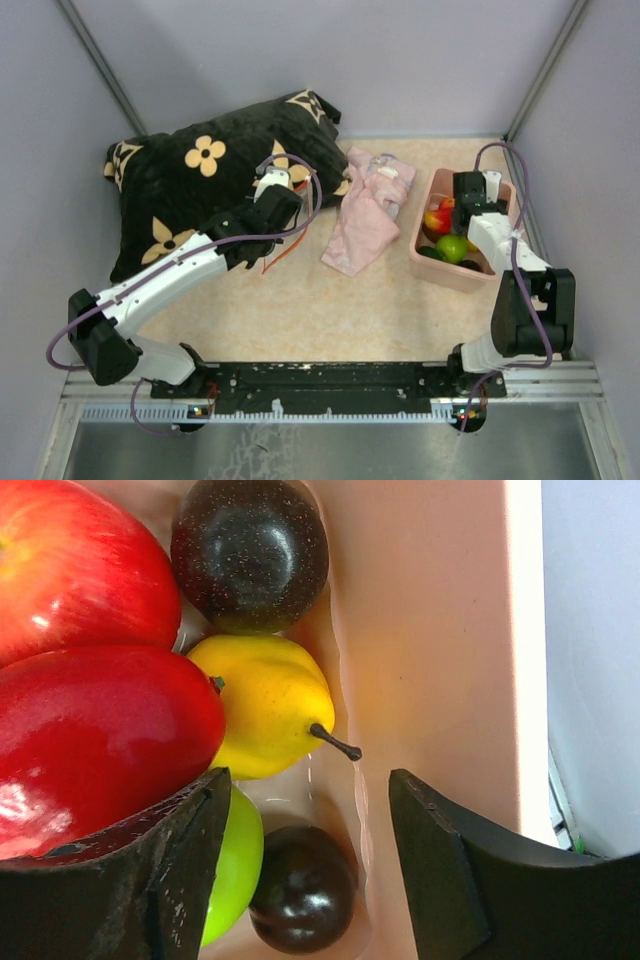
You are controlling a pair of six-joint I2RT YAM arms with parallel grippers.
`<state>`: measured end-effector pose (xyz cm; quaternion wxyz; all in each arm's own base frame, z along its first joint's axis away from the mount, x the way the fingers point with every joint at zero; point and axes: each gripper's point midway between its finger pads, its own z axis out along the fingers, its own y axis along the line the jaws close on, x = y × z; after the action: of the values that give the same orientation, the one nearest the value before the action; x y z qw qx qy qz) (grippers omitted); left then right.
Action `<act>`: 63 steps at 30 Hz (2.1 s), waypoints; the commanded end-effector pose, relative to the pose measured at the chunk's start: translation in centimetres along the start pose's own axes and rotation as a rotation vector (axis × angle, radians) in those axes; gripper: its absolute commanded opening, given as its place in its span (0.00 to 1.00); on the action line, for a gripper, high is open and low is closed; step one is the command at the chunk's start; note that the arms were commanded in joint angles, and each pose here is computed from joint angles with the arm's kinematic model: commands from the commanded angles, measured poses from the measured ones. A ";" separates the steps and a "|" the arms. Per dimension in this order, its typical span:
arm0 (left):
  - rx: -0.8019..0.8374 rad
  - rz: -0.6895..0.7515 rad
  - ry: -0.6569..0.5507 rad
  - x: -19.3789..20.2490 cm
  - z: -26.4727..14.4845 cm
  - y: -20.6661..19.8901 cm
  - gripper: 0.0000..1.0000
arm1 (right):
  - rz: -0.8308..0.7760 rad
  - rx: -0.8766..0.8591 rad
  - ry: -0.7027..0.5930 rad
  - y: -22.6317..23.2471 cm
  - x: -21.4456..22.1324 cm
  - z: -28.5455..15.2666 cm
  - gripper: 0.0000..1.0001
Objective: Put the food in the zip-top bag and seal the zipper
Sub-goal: Pick up the fake fruit from the bin.
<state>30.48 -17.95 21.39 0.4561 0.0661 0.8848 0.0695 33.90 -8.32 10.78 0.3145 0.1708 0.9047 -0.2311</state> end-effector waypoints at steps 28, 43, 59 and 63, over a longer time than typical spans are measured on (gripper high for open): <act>0.017 0.010 0.000 -0.9 -0.1 -0.4 0.00 | 0.056 -0.228 -0.059 1.9 -2.0 4.4 0.39; -0.078 0.022 -0.072 -3.5 -1.9 2.5 0.00 | 0.155 -0.273 -0.170 0.2 -5.2 -1.1 0.03; -0.172 0.146 0.056 -1.1 -1.0 -0.1 0.00 | 0.282 -0.480 -0.308 0.7 -7.4 -8.1 0.00; -0.129 0.137 0.066 -1.2 -1.1 -1.7 0.00 | 0.312 -0.536 -0.344 0.9 -7.6 -9.7 0.00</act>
<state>30.60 -18.91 22.01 0.4274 0.1029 0.8794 0.1826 35.12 -5.01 19.48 0.4861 0.1795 0.8553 -0.0018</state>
